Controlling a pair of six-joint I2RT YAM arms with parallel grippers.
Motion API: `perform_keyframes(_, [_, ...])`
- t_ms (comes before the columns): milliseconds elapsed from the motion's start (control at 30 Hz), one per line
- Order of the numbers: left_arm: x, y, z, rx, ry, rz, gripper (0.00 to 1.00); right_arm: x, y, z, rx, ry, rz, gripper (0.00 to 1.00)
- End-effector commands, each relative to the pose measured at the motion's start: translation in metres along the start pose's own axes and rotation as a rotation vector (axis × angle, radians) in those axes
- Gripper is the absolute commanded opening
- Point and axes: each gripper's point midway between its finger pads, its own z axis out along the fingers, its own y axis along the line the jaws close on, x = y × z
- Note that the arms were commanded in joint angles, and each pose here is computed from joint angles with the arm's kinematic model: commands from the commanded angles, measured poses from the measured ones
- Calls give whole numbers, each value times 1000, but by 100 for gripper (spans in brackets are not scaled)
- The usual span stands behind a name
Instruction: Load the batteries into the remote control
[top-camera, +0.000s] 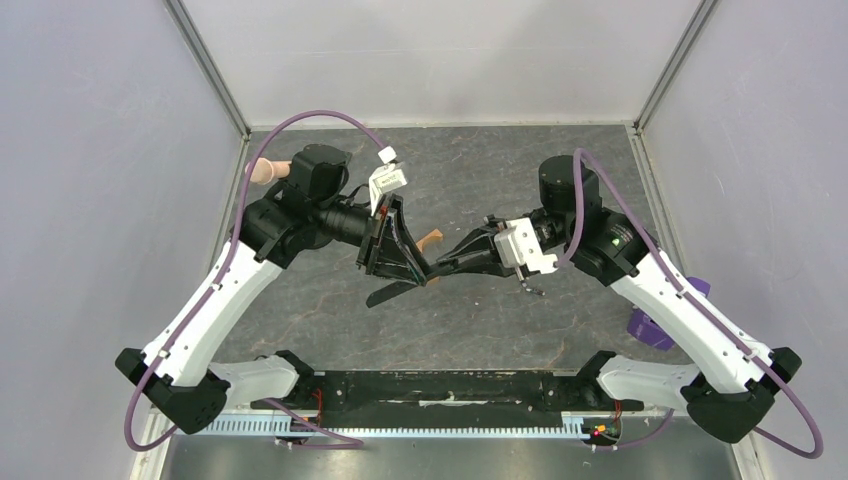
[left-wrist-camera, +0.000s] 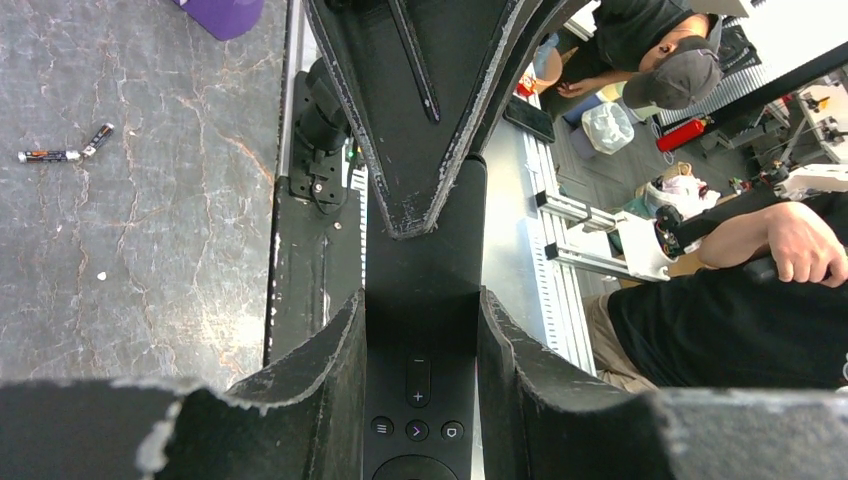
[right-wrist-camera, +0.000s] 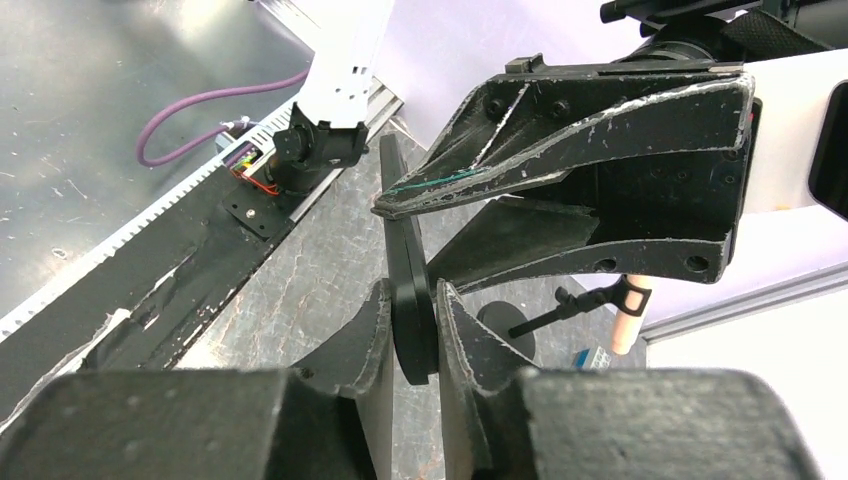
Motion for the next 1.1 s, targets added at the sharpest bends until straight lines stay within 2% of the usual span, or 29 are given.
perform_keyframes(0, [-17,-11,-3,13,-36,129,27,-8,-10,-1,20,1,-49,0])
perform_keyframes(33, [-18,-12,-3,9,-38,135,36,-9,-10,-1,24,3,-53,0])
perform_keyframes(100, [-20,-9,-5,-20,-47,150,62,-9,-10,-2,29,8,-53,0])
perform_keyframes(167, [-25,-4,-7,-79,-65,173,73,-9,-12,-3,40,14,-42,0])
perform_keyframes(267, [-41,11,-18,-248,-135,214,75,-8,-17,-6,88,35,14,0])
perform_keyframes(333, [-57,24,-33,-407,-228,244,76,-4,-25,-8,163,57,104,0])
perform_keyframes(467, [-88,41,-71,-664,-482,259,77,-4,-34,-12,293,29,302,0])
perform_keyframes(567, [-99,46,-96,-772,-669,223,77,3,-34,-14,360,22,427,0])
perform_keyframes(667, [-98,50,-109,-810,-786,146,77,13,-36,-17,448,14,543,0])
perform_keyframes(800, [-91,54,-120,-844,-865,72,77,28,-50,-23,603,-17,703,0])
perform_keyframes(900, [-84,57,-127,-858,-933,-4,77,34,-67,-28,717,-69,810,0])
perform_keyframes(1067, [-68,74,-140,-879,-1082,-220,78,31,-100,-41,908,-218,934,0])
